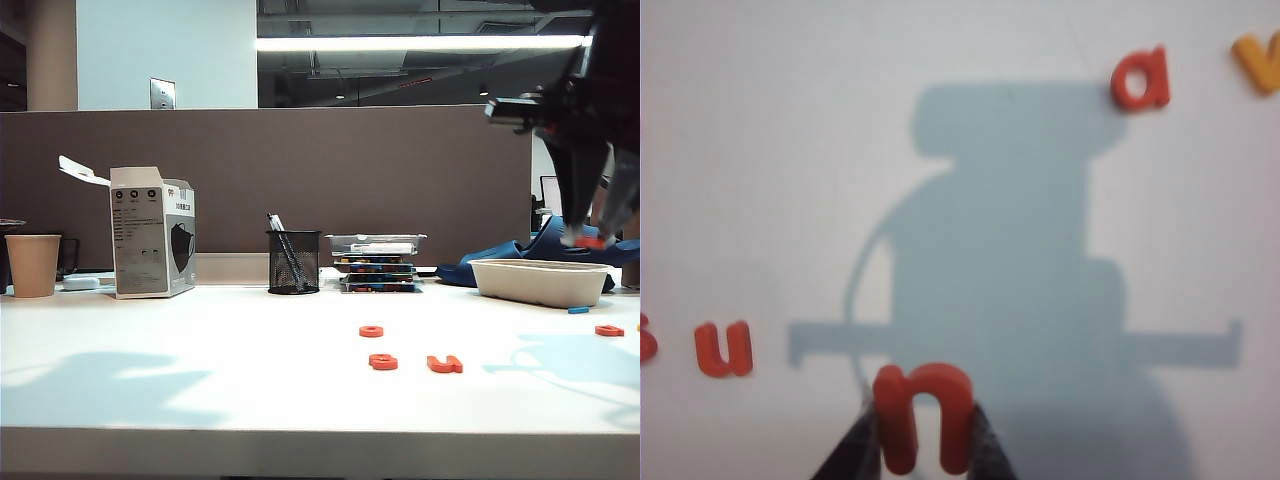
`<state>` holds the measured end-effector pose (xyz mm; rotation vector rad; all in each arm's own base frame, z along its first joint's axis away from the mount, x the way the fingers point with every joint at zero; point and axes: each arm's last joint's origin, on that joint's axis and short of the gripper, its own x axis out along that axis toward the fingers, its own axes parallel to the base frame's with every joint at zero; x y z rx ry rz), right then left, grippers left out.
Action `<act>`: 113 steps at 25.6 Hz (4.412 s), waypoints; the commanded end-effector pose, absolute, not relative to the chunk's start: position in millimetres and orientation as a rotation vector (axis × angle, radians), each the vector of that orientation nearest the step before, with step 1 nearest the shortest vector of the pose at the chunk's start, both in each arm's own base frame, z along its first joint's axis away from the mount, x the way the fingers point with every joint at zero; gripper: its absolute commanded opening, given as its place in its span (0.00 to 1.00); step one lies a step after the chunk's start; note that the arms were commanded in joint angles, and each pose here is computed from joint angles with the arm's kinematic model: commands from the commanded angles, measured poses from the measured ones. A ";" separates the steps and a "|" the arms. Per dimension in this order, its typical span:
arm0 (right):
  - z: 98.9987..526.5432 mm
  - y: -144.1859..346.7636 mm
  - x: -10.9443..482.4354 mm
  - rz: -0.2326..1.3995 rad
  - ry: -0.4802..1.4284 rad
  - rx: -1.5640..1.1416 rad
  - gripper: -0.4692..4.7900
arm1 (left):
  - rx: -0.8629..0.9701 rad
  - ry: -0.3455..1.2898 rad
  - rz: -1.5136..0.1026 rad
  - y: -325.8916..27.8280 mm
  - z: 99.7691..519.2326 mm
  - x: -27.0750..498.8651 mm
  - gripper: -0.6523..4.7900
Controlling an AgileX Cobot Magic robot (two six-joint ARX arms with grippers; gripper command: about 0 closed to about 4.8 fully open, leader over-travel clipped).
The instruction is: Select the appropriate letters from the row of letter magnets placed on the table to arrange into the word "sun".
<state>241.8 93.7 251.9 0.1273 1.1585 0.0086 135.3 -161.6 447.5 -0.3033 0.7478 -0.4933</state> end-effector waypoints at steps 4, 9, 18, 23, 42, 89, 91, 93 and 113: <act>216.7 112.7 225.5 0.075 1.166 0.188 0.23 | -0.304 0.737 -0.495 -160.9 449.0 135.0 0.11; 204.3 125.9 235.9 0.116 1.131 0.215 0.23 | -0.304 0.741 -0.498 -160.8 448.8 134.8 0.11; 166.9 134.8 250.4 0.104 1.235 0.186 0.23 | -0.288 0.765 -0.490 -159.6 446.5 133.7 0.11; 160.2 135.4 251.7 0.095 1.259 0.179 0.23 | -0.281 0.775 -0.485 -159.1 445.5 133.2 0.11; 157.7 131.7 244.9 0.064 1.335 0.150 0.38 | -0.280 0.776 -0.485 -159.0 445.4 133.1 0.11; 357.9 65.1 319.0 0.136 0.807 -0.029 0.12 | -0.289 0.763 -0.490 -159.8 446.7 133.8 0.11; 366.1 49.8 315.3 0.109 0.775 -0.030 0.08 | -0.291 0.760 -0.491 -160.0 446.9 133.9 0.11; 372.4 34.0 311.7 0.076 0.754 -0.031 0.08 | -0.297 0.753 -0.496 -160.4 447.7 134.3 0.11; 424.6 -62.4 237.5 -0.053 0.564 0.118 0.08 | -0.079 0.230 -0.481 -142.4 483.4 186.7 0.11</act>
